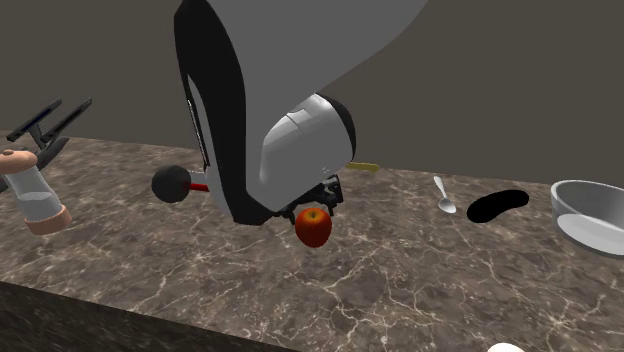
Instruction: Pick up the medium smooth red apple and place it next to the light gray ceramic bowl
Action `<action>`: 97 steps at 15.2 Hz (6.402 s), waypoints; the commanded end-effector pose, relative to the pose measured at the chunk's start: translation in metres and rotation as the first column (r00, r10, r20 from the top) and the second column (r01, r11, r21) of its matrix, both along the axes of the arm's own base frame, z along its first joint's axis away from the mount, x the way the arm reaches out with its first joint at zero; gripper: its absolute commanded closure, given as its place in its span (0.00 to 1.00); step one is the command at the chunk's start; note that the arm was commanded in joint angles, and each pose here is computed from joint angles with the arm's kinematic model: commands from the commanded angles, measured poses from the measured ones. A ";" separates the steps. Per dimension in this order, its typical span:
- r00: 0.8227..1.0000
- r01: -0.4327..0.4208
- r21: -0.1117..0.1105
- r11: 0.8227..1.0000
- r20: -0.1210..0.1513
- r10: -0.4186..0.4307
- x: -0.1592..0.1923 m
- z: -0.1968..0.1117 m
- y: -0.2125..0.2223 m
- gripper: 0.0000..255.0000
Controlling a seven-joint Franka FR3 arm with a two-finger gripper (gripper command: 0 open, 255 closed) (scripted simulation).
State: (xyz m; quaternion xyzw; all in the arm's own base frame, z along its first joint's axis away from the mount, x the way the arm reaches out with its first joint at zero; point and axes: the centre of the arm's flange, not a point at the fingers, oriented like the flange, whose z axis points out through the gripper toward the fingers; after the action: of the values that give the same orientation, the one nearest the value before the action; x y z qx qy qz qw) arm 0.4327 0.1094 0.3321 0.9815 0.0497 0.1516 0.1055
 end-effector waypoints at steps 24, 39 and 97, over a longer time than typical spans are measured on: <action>1.000 0.000 0.000 1.000 -0.001 0.000 0.000 0.079 0.000 1.00; 1.000 0.000 0.000 1.000 -0.001 0.000 -0.001 0.152 -0.013 1.00; 1.000 0.000 0.000 1.000 -0.001 0.000 -0.035 0.021 -0.443 1.00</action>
State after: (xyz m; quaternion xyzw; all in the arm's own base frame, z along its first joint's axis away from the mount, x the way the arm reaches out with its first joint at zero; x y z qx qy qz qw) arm 0.3972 -0.3332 0.3571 0.9817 0.0498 0.1508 0.1053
